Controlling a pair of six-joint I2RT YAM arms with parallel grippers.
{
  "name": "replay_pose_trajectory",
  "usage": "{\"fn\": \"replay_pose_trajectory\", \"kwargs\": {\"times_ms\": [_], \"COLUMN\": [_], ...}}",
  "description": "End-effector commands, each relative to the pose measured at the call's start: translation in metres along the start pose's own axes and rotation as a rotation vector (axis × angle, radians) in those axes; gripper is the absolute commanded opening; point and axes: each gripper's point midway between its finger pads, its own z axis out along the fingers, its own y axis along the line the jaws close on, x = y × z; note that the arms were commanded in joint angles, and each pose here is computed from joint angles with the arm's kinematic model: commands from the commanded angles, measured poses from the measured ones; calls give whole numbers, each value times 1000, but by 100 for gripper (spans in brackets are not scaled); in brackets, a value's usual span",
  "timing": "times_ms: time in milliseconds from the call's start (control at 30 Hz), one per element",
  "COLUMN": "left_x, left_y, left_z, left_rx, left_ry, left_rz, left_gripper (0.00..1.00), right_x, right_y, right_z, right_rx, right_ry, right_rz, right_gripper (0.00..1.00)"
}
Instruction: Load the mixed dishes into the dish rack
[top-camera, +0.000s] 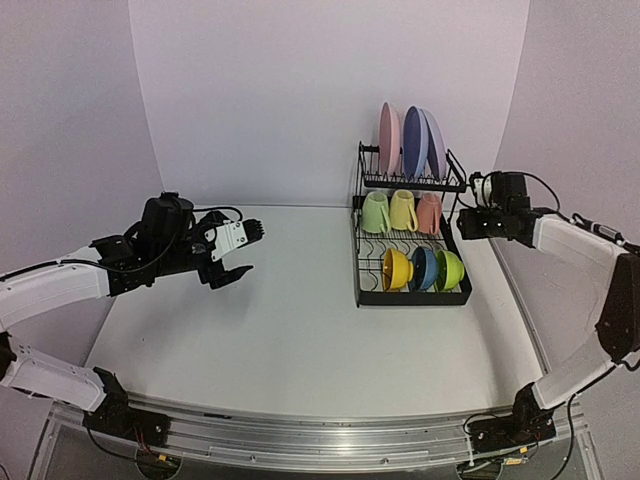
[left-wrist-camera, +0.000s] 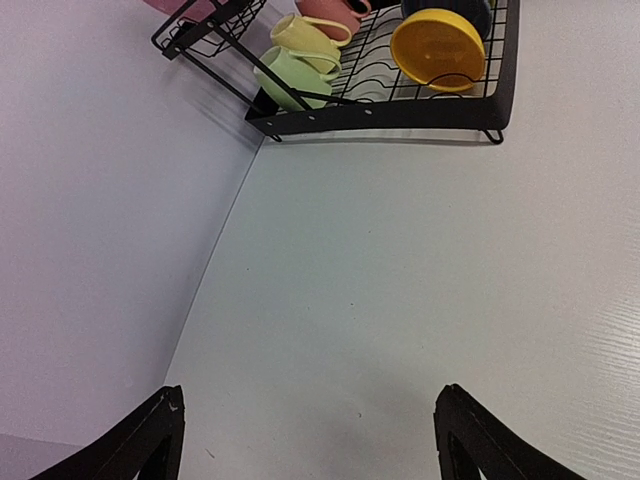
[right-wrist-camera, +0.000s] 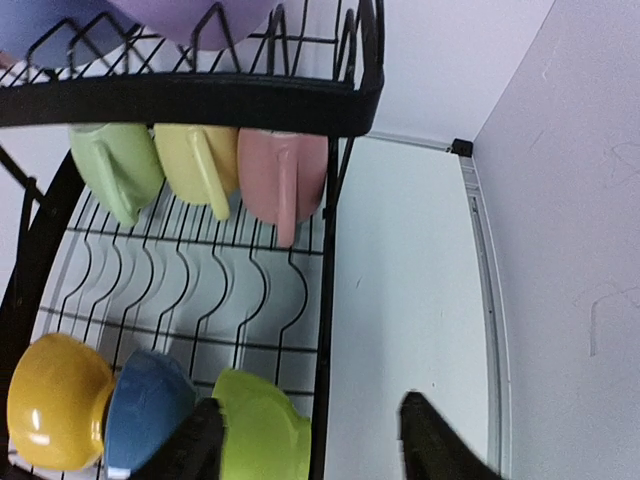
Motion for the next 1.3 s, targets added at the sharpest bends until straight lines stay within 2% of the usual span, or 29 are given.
{"fn": "replay_pose_trajectory", "kwargs": {"times_ms": [0,33,67,233,367,600,833,1067,1267], "left_x": [-10,-9,-9,-9,-11,-12,-12,-7,-7], "left_y": [11,11,11,10,12,14,13,10,11], "left_z": [-15,-16,-16,-17,-17,-19,-20,-18,-16], "left_rx": [-27,-28,-28,-25,-29,-29,-28,-22,-22], "left_ry": [-45,-46,-47,-57,-60,-59,-58,-47,-47], "left_rz": [-49,-48,-48,-50,-52,-47,-41,-37,-32], "left_gripper": [86,86,86,86,86,86,86,86,86], "right_x": [-22,-31,-41,-113,-164,-221,-234,-221,-214], "right_y": [13,16,19,29,33,33,39,52,49], "right_z": [-65,-78,-90,-132,-131,-105,-80,-68,-47], "right_rx": [-133,-162,-189,-286,-319,-306,-289,-316,-269], "right_ry": [4,2,-12,-132,-205,-268,-275,-238,-211], "right_rz": [-21,-22,-22,14,67,169,138,93,75], "right_gripper": [78,85,87,89,90,90,83,83,81]}}
